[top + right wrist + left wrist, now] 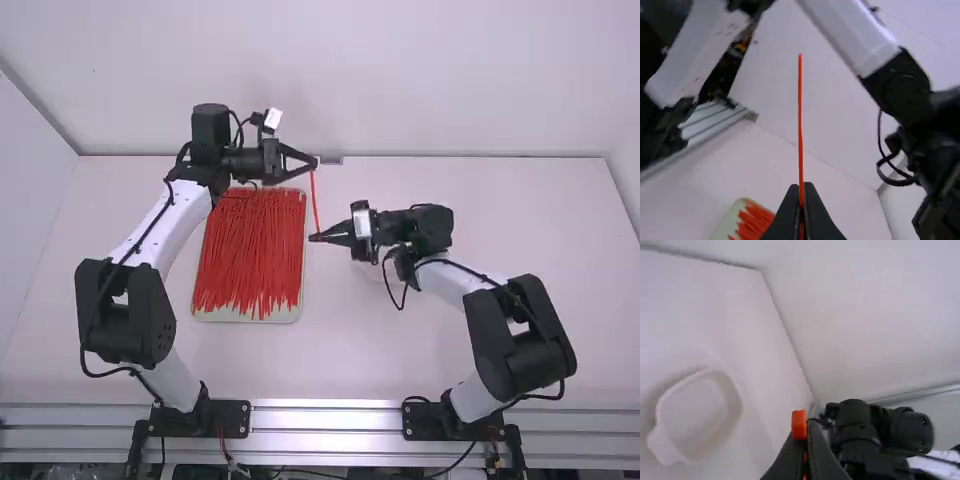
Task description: Fasten the cable tie
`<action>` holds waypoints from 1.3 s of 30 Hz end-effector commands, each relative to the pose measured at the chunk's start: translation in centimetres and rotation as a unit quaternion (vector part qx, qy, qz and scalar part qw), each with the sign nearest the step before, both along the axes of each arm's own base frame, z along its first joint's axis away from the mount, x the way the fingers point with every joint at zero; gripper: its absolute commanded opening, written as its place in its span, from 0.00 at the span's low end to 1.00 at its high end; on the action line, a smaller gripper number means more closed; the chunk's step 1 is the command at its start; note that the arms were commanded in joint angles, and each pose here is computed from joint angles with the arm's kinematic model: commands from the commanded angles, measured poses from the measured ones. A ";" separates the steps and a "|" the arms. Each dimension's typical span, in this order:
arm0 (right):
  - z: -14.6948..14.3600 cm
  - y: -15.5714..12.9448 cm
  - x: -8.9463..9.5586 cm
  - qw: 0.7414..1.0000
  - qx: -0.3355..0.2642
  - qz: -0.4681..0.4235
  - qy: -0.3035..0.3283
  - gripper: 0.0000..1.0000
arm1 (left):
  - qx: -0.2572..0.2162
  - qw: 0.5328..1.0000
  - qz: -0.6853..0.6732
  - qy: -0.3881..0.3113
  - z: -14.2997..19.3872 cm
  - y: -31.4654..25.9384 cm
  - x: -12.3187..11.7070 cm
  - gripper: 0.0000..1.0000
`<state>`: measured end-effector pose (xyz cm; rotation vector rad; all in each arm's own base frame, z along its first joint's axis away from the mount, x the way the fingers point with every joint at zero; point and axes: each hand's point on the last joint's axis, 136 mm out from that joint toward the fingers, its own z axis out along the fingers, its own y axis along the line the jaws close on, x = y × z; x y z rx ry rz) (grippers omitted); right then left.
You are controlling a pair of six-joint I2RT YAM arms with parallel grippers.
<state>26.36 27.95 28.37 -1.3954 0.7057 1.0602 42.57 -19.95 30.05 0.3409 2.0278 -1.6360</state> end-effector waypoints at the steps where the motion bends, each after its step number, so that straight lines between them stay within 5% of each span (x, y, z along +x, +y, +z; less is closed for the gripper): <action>1: 3.9 0.2 3.4 0.982 0.037 -0.050 0.177 0.00 | 0.024 0.988 -0.026 -0.148 1.1 0.0 -0.1 0.02; 3: 4.6 0.1 4.0 0.973 0.038 -0.049 0.221 0.00 | 0.029 0.982 -0.029 -0.184 1.4 0.0 0.0 0.02; 6: 6.1 -0.2 5.2 0.927 0.019 -0.026 0.375 0.00 | 0.051 0.942 -0.048 -0.328 2.2 -0.1 0.0 0.02; 11: 6.9 0.3 5.5 0.874 -0.019 0.003 0.485 0.00 | 0.049 0.858 -0.098 -0.501 3.4 -0.5 -1.5 0.02; 22: 4.4 1.3 5.8 0.798 -0.082 0.010 0.597 0.00 | 0.051 0.810 -0.104 -0.575 4.3 -0.7 -1.6 0.02; 39: 3.3 1.3 6.3 0.770 -0.091 0.001 0.631 0.00 | 0.025 0.763 -0.133 -0.633 5.3 -0.3 -3.1 0.02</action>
